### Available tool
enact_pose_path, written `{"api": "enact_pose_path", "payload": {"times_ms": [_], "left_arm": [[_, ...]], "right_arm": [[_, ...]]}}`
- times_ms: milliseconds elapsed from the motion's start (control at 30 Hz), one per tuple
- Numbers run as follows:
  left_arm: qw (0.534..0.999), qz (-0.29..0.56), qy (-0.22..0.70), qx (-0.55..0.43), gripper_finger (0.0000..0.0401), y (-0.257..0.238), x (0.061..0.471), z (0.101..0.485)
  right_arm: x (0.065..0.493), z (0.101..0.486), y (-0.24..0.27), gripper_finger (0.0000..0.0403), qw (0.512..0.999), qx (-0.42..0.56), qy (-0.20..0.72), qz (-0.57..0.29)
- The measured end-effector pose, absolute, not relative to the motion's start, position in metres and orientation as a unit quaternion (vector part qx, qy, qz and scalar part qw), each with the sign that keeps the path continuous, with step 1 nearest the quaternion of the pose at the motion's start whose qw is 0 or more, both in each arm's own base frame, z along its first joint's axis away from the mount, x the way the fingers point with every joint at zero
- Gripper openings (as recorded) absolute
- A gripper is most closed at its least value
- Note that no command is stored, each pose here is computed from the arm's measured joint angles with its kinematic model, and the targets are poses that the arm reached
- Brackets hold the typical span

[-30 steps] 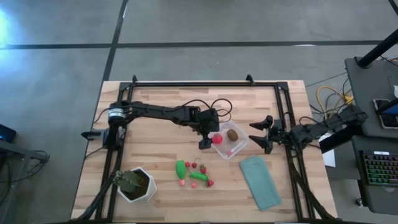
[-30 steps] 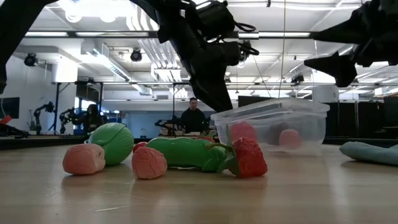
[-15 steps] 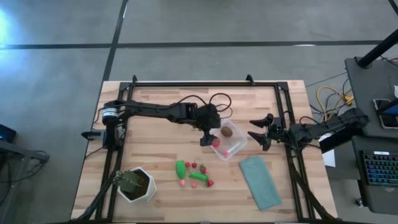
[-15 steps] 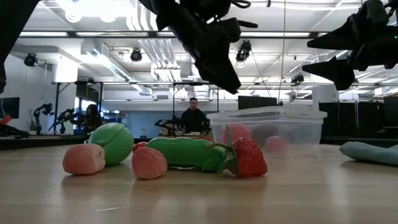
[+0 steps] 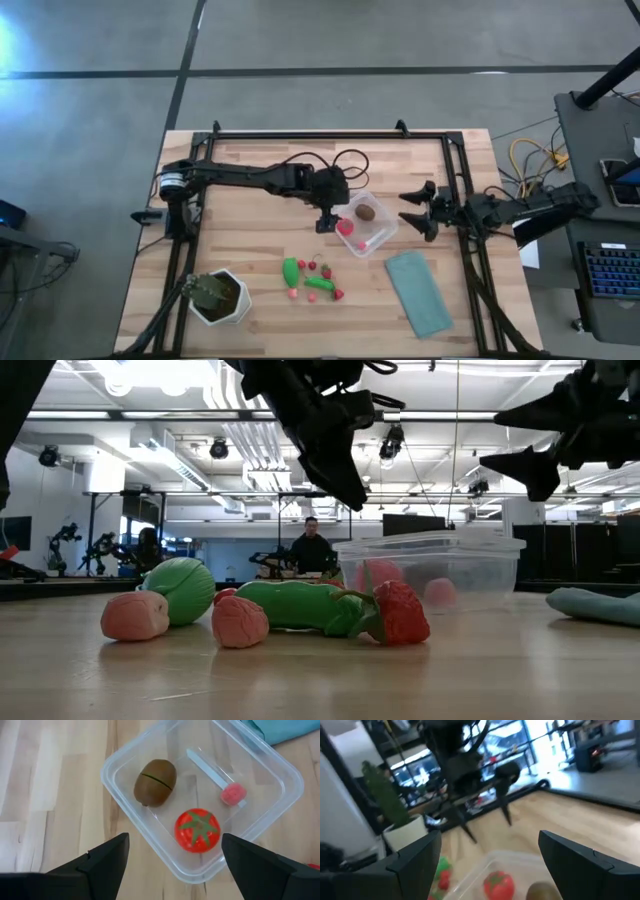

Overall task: Pick and placing Produce into tupperware
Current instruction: Put the green corn into the transparent bin

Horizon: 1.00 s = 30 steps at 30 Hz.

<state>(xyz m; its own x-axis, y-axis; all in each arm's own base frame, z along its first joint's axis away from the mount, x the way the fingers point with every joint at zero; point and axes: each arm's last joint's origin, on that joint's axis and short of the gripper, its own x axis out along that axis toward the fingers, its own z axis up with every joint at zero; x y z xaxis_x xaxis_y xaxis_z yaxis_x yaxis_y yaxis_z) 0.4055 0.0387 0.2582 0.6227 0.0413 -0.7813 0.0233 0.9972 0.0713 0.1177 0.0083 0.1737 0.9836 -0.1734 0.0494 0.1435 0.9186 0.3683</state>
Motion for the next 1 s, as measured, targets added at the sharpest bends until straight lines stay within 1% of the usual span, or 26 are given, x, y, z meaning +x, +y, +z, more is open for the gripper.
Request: {"api": "enact_pose_path", "payload": {"times_ms": [167,333,467,600,633,667,733,800,900,1000], "left_arm": [[0.902,0.007,0.43,0.037,0.0302,0.039,0.406,0.259],[0.9,0.04,0.434,0.0,0.0302,0.04,0.405,0.259],[0.899,0.055,0.433,-0.035,0.0302,0.037,0.399,0.267],[0.908,0.058,0.414,-0.03,0.0302,0.03,0.391,0.284],[0.911,0.065,0.407,-0.025,0.0302,0.029,0.39,0.288],[0.912,0.072,0.403,-0.02,0.0302,0.027,0.388,0.292],[0.916,0.087,0.392,-0.01,0.0302,0.024,0.387,0.297],[0.918,0.098,0.384,-0.008,0.0302,0.021,0.384,0.302],[0.921,0.111,0.372,-0.034,0.0302,0.018,0.382,0.307],[0.92,0.108,0.373,-0.043,0.0302,0.011,0.382,0.307]], "right_arm": [[0.118,0.17,0.009,0.0325,0.979,0.183,-0.023,-0.08],[0.118,0.172,0.009,0.0325,0.979,0.186,-0.032,-0.079],[0.117,0.181,0.008,0.0325,0.975,0.196,-0.077,-0.07],[0.116,0.191,0.008,0.0325,0.969,0.209,-0.121,-0.061],[0.116,0.193,0.009,0.0325,0.963,0.232,-0.126,-0.054],[0.116,0.195,0.009,0.0325,0.96,0.247,-0.126,-0.04],[0.117,0.193,0.012,0.0325,0.969,0.222,-0.11,0.0],[0.117,0.191,0.015,0.0325,0.975,0.19,-0.091,0.07],[0.116,0.192,0.018,0.0325,0.969,0.165,-0.078,0.168],[0.115,0.191,0.015,0.0325,0.964,0.154,-0.068,0.206]]}}
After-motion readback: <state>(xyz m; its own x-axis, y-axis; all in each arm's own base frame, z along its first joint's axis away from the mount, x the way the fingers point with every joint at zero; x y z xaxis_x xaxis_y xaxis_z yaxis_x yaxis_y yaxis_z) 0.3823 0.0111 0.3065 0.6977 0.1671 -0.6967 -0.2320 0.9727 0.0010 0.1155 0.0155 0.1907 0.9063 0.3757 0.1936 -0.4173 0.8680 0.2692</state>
